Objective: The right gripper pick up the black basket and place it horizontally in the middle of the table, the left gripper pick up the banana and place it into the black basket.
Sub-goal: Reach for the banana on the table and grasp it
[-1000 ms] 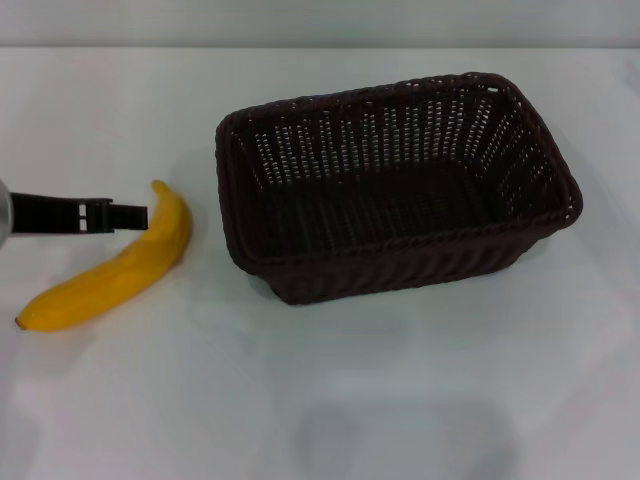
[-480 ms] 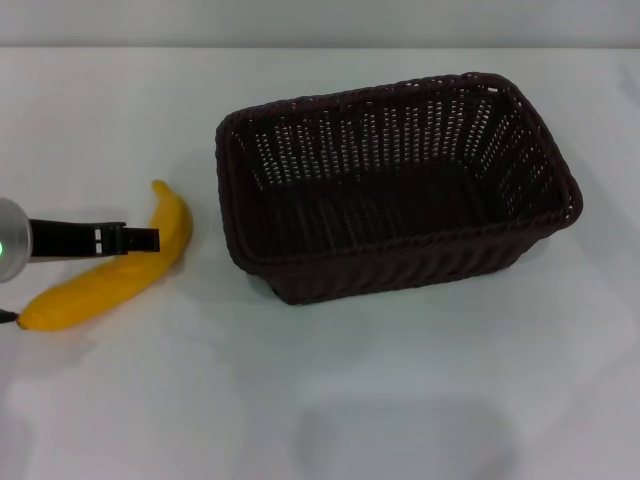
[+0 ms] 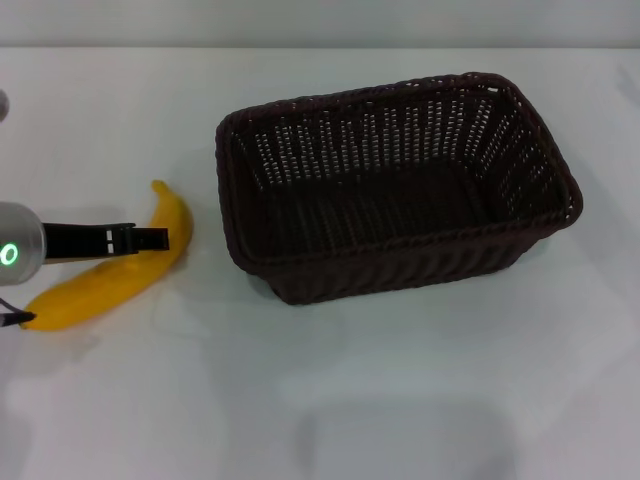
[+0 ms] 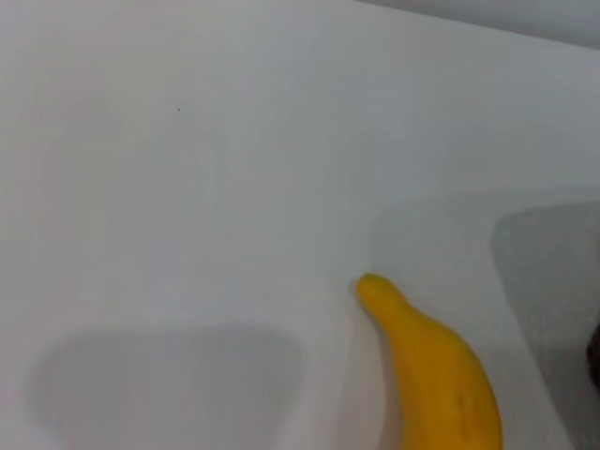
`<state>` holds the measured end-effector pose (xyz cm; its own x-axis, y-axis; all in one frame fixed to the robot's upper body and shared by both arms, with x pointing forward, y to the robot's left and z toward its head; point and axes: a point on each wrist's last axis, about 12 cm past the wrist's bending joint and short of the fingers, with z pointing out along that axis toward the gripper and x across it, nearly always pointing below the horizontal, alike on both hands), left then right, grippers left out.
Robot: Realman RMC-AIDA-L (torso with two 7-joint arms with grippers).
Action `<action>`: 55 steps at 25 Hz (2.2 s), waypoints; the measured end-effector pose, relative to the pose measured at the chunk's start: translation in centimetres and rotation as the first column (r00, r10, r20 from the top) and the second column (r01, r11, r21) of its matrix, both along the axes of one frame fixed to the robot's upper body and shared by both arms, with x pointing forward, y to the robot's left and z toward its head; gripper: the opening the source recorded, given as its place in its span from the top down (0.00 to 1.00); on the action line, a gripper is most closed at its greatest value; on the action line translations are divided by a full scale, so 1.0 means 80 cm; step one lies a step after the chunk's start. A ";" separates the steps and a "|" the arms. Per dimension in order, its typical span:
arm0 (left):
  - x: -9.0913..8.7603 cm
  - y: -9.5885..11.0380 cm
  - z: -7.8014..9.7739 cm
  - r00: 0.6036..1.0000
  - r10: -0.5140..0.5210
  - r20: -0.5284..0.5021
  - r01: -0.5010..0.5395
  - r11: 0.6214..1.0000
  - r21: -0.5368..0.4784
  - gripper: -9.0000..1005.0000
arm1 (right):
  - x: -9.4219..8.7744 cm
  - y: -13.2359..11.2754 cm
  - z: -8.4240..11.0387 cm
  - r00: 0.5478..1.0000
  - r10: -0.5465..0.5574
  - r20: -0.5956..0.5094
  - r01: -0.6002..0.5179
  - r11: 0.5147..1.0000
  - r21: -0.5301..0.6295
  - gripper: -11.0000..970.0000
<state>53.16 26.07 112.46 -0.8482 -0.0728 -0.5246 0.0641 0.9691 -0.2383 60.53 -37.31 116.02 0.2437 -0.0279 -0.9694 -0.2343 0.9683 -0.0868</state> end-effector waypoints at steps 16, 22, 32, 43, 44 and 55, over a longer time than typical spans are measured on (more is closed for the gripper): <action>0.009 0.002 -0.014 1.000 0.007 0.005 -0.007 1.000 -0.021 0.12 | 0.001 0.002 0.002 1.000 0.007 0.009 -0.007 1.000 0.001 0.13; 0.013 0.005 -0.020 0.999 0.029 -0.020 -0.030 0.998 -0.061 0.12 | 0.002 0.002 0.003 1.000 0.008 0.011 -0.008 1.000 0.003 0.13; 0.019 0.005 -0.020 1.000 0.021 -0.004 -0.021 0.997 -0.076 0.12 | 0.002 0.004 0.005 1.000 0.018 0.023 -0.018 1.000 0.005 0.13; 0.026 0.004 -0.021 1.000 -0.004 0.015 0.005 0.998 -0.061 0.14 | 0.002 0.005 0.006 0.999 0.025 0.029 -0.025 1.000 0.007 0.13; 0.028 0.003 -0.021 1.000 -0.008 0.014 0.009 0.998 -0.060 0.14 | 0.002 0.005 0.006 0.999 0.026 0.030 -0.026 1.000 0.007 0.13; 0.032 -0.005 -0.016 0.999 -0.039 0.014 0.040 0.997 -0.059 0.16 | 0.001 0.005 0.008 0.999 0.029 0.037 -0.029 1.000 0.003 0.13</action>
<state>55.72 25.63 111.15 -0.8441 -0.0705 -0.5315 0.1059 0.9499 -0.2941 60.58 -36.91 116.69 0.2803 -0.0167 -0.9598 -0.2587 0.9615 -0.0923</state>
